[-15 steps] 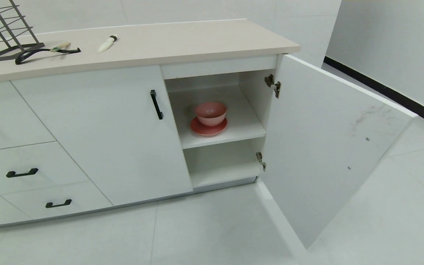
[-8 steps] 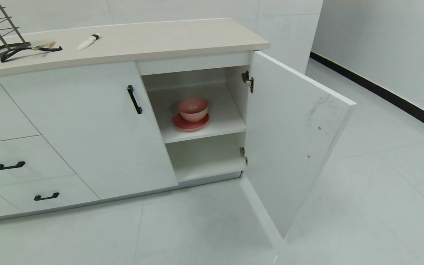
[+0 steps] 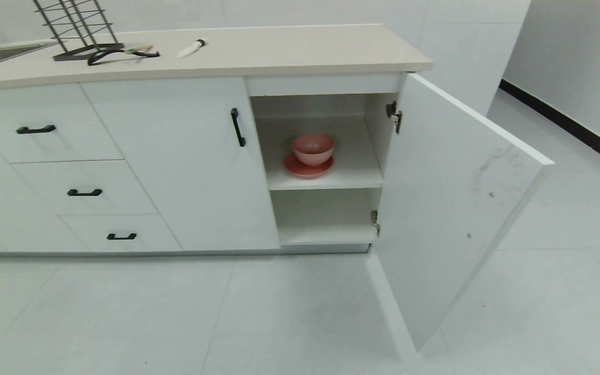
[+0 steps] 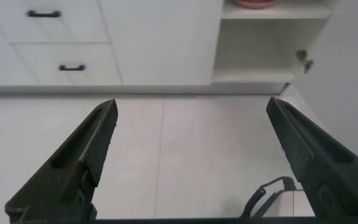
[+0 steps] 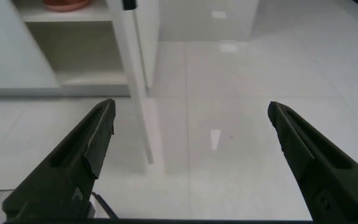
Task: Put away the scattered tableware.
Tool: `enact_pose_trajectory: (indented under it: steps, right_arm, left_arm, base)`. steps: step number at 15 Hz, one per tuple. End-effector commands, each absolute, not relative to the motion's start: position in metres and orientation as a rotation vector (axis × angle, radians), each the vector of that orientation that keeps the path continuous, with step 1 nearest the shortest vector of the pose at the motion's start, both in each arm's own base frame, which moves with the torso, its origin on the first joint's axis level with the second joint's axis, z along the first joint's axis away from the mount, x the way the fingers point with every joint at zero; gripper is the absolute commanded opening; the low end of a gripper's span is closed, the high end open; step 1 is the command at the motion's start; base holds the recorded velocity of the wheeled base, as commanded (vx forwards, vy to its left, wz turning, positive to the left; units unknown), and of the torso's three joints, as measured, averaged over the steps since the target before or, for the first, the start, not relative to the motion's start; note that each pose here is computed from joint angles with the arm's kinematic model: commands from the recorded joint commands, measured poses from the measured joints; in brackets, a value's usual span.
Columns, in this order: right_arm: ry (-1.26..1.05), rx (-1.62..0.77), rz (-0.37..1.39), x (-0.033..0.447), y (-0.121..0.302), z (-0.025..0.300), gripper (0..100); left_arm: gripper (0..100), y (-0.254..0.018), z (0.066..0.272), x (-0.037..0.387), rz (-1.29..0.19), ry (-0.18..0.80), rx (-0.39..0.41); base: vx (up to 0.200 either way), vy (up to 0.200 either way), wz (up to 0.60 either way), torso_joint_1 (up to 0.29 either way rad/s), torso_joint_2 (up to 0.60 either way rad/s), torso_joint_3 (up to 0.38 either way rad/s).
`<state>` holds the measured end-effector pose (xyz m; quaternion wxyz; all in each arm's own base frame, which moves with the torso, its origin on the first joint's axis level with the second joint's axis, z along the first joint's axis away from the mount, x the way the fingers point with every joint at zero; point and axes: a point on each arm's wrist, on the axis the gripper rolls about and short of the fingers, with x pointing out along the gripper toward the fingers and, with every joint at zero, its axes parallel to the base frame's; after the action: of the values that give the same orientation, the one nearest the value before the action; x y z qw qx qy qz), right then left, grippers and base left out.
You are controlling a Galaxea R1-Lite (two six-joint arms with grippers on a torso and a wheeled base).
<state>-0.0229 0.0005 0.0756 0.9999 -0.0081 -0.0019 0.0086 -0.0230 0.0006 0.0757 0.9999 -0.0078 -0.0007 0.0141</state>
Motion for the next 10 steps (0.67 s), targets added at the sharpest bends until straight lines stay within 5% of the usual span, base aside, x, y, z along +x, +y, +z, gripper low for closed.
enact_pose_trajectory:
  steps: [1, 6, 10]
  right_arm:
    - [-0.002, -0.018, 0.017, -0.023, 0.001, 0.076, 0]
    - [-0.002, -0.012, 0.017, -0.023, 0.001, 0.076, 0]
    - [-0.247, 0.037, -0.008, -0.026, 0.000, 0.102, 0]
  left_arm:
    - [100, 0.001, 0.076, -0.023, 0.029, 0.000, -0.018]
    - [100, 0.001, 0.076, -0.023, 0.029, 0.000, -0.018]
    - [100, 0.001, 0.076, -0.023, 0.028, 0.000, -0.015]
  base:
    - [0.000, 0.000, 0.00, 0.000, 0.00, 0.000]
    - [0.000, 0.000, 0.00, 0.000, 0.00, 0.000]
    - [0.000, 0.000, 0.00, 0.000, 0.00, 0.000]
